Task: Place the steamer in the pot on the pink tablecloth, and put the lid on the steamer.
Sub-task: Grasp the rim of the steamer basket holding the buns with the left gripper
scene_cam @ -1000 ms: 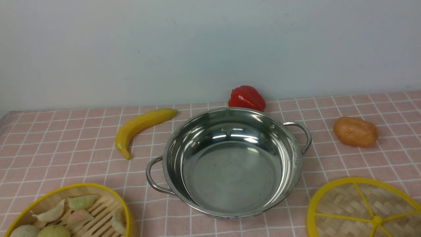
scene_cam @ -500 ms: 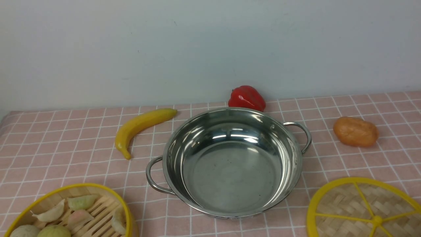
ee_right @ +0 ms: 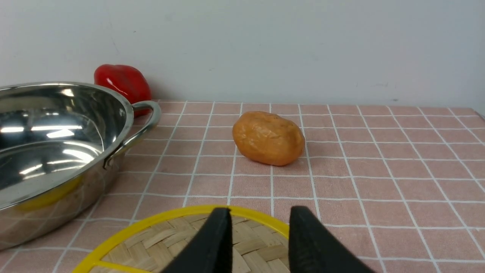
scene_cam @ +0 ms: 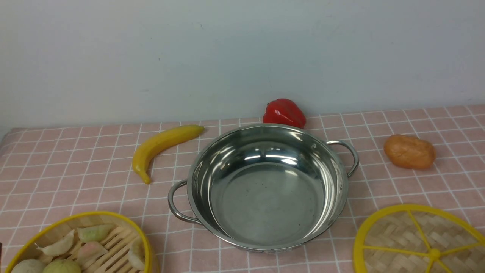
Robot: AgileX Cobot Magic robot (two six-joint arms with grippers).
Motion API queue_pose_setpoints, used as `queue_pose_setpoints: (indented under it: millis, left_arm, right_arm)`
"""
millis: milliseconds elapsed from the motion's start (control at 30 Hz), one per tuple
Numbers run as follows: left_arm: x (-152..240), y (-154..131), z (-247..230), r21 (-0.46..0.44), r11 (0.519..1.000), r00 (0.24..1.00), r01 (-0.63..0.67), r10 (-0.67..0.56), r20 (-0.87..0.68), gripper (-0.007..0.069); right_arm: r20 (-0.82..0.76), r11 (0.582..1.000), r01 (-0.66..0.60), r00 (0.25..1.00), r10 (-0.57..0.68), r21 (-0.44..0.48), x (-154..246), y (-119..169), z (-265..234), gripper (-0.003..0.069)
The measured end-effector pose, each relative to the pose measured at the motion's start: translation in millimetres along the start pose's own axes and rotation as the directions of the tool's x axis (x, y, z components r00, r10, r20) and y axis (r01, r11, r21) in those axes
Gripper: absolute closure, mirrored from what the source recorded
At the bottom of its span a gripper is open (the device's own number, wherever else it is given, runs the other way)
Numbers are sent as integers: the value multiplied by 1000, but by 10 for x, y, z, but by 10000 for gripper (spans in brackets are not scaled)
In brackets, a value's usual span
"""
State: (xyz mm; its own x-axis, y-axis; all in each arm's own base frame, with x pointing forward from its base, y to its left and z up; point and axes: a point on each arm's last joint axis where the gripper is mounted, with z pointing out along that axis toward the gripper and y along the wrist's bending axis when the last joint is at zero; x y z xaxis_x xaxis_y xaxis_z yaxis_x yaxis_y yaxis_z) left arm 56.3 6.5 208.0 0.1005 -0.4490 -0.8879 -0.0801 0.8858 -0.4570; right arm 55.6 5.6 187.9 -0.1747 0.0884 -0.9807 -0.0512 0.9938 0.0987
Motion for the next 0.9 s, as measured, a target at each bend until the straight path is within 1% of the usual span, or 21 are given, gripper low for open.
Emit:
queue_pose_setpoints:
  millis: [100,200,367,433,533,600,633,667,700,733,767,800,833,900]
  left_arm:
    - [-14,-5,-1,4,999,999,36,-36,10,382]
    - [-72,-53,-19,-6,1000,999,2,-2,-45,382]
    - [-402,-259,-99,22,1000,997,-21,22,-71,382]
    - [-537,-346,-121,34,999,995,-42,45,-85,382]
    - [-738,-506,-186,61,984,961,-167,176,-214,382]
    - [-772,-566,-205,93,967,905,-239,256,-339,382]
    - [-799,-620,-219,136,950,843,-282,313,-437,382]
    - [-808,-655,-225,175,938,791,-299,346,-504,382]
    - [-827,-698,-230,220,925,734,-309,380,-563,382]
    - [-822,-736,-215,279,909,658,-309,416,-627,382]
    - [-821,-772,-174,336,893,596,-300,450,-665,382]
    - [-820,-801,-119,385,876,552,-290,482,-681,382]
    - [-809,-816,-56,420,864,518,-279,504,-692,382]
    - [-779,-815,58,499,816,444,-292,578,-684,382]
  right_arm:
    - [0,1000,0,1000,0,0,0,0,0,419]
    - [0,1000,0,1000,0,0,0,0,0,419]
    - [-1,1000,0,1000,0,0,1,0,0,419]
    - [-1,1000,0,1000,0,0,1,0,0,419]
    - [-1,1000,0,1000,0,0,1,0,0,419]
    - [-1,1000,0,1000,0,0,1,0,0,419]
    - [-1,1000,0,1000,0,0,1,0,0,419]
    - [-1,1000,0,1000,0,0,1,0,0,419]
    - [-1,1000,0,1000,0,0,1,0,0,419]
    - [-1,1000,0,1000,0,0,1,0,0,419]
    - [-1,1000,0,1000,0,0,1,0,0,419]
    - [-1,1000,0,1000,0,0,1,0,0,419]
    - [-1,1000,0,1000,0,0,1,0,0,419]
    - [-1,1000,0,1000,0,0,1,0,0,419]
